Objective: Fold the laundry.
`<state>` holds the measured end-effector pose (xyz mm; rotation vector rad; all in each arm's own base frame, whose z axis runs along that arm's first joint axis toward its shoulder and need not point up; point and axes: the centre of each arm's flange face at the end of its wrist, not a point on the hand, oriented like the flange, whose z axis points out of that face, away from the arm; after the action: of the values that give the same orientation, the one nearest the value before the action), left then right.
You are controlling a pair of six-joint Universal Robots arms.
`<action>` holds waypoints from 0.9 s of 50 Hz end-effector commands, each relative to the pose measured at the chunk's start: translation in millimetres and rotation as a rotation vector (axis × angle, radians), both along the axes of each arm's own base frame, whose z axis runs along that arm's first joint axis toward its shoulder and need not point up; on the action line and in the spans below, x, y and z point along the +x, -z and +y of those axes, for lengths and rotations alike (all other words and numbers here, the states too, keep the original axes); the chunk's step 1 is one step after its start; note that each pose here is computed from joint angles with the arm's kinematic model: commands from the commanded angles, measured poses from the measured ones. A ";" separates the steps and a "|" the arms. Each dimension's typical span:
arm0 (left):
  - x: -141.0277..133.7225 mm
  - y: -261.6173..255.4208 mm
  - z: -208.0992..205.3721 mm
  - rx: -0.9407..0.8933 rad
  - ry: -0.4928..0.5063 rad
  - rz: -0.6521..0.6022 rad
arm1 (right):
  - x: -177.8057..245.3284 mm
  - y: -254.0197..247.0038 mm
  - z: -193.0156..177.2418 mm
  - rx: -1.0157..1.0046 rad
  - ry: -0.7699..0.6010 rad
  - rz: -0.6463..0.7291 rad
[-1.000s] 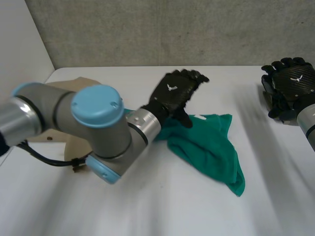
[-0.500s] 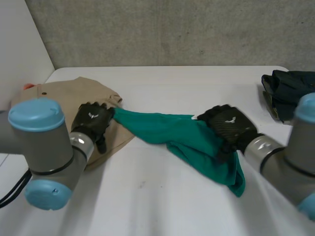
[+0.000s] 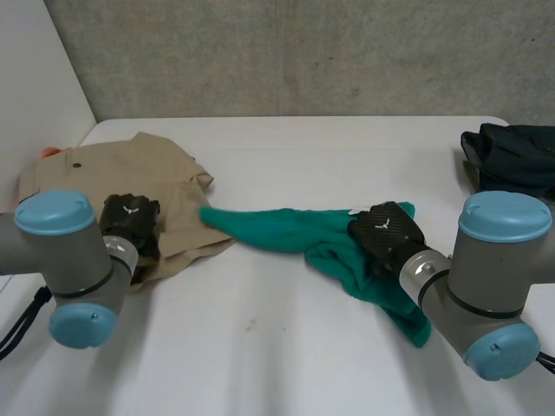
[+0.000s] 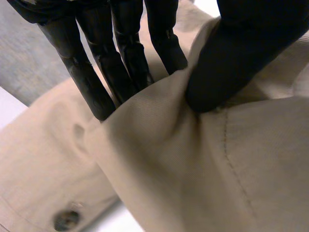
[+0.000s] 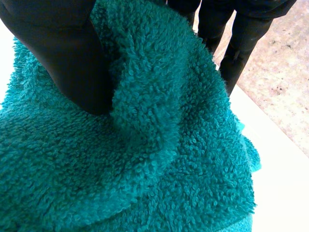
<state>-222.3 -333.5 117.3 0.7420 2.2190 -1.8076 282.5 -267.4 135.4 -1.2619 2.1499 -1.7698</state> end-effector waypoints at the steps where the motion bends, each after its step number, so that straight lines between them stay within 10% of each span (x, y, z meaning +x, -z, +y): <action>1: 4.2 -24.1 -28.6 -0.164 -0.028 0.018 | -0.7 -0.9 1.3 -0.004 -0.001 -0.005; 25: 118.9 -62.1 -168.8 -0.575 -0.329 -0.194 | -19.8 -15.4 -9.3 -0.030 0.072 -0.010; 45: 23.0 -98.7 -68.9 -0.532 -0.093 -0.119 | -20.9 -33.4 -6.7 -0.066 0.066 -0.030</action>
<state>-181.7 -442.4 182.4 0.5693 1.5576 -2.0400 262.7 -274.8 154.1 -1.1945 2.1891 -1.8447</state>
